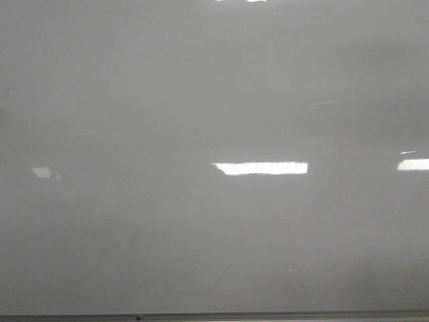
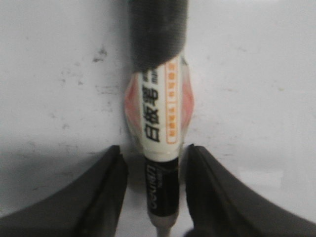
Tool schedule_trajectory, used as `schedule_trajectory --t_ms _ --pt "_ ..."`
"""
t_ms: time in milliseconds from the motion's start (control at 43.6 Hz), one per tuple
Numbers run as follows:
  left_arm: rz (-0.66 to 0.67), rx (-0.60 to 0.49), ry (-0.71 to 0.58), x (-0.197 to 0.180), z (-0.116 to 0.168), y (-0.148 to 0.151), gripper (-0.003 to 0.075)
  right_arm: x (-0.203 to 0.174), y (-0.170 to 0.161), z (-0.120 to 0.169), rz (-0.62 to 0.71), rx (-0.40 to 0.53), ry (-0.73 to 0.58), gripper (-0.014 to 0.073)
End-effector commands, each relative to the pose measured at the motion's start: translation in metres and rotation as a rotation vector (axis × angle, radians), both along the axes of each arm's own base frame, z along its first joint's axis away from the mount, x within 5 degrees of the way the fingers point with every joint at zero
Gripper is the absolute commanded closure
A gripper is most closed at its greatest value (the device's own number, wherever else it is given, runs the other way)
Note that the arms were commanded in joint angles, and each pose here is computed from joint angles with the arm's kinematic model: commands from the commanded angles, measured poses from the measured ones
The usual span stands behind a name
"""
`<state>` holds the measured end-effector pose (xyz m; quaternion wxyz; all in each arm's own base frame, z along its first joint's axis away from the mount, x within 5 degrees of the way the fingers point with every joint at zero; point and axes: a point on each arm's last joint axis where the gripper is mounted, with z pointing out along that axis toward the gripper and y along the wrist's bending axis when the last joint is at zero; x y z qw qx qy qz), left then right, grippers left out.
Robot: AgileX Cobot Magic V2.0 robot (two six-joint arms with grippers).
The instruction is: Write number 7 on whiteboard
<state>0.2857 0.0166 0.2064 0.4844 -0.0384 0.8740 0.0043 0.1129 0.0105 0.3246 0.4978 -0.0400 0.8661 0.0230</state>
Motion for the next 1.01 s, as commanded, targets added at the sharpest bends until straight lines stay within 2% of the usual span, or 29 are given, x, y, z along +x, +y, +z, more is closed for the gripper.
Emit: schedule_trajectory --t_ms 0,115,298,550,688,825,985 --pt "0.021 -0.02 -0.124 0.008 0.018 0.001 0.0558 0.003 0.0 0.015 0.005 -0.015 -0.095 -0.0041" --pt "0.021 -0.02 -0.123 0.008 0.018 0.001 0.0644 0.003 0.0 0.015 0.005 -0.014 -0.096 -0.0041" --pt "0.021 -0.02 -0.127 0.001 0.029 0.001 0.0741 0.004 0.0 0.015 0.005 -0.014 -0.1 -0.0041" --pt "-0.017 -0.014 -0.089 -0.034 0.081 -0.01 0.0741 0.005 0.0 0.018 0.003 -0.009 -0.129 -0.0041" --pt "-0.064 -0.008 0.007 -0.055 0.113 -0.021 0.0741 0.004 0.0 0.02 0.0 -0.004 -0.117 -0.0041" --pt "-0.18 0.084 0.083 -0.071 0.139 -0.034 0.0741 0.002 0.0 0.025 0.0 -0.005 -0.111 -0.0041" --pt "-0.373 0.187 0.177 -0.08 0.153 -0.054 0.0741 0.0 -0.001 0.027 0.0 -0.006 -0.089 -0.0041"
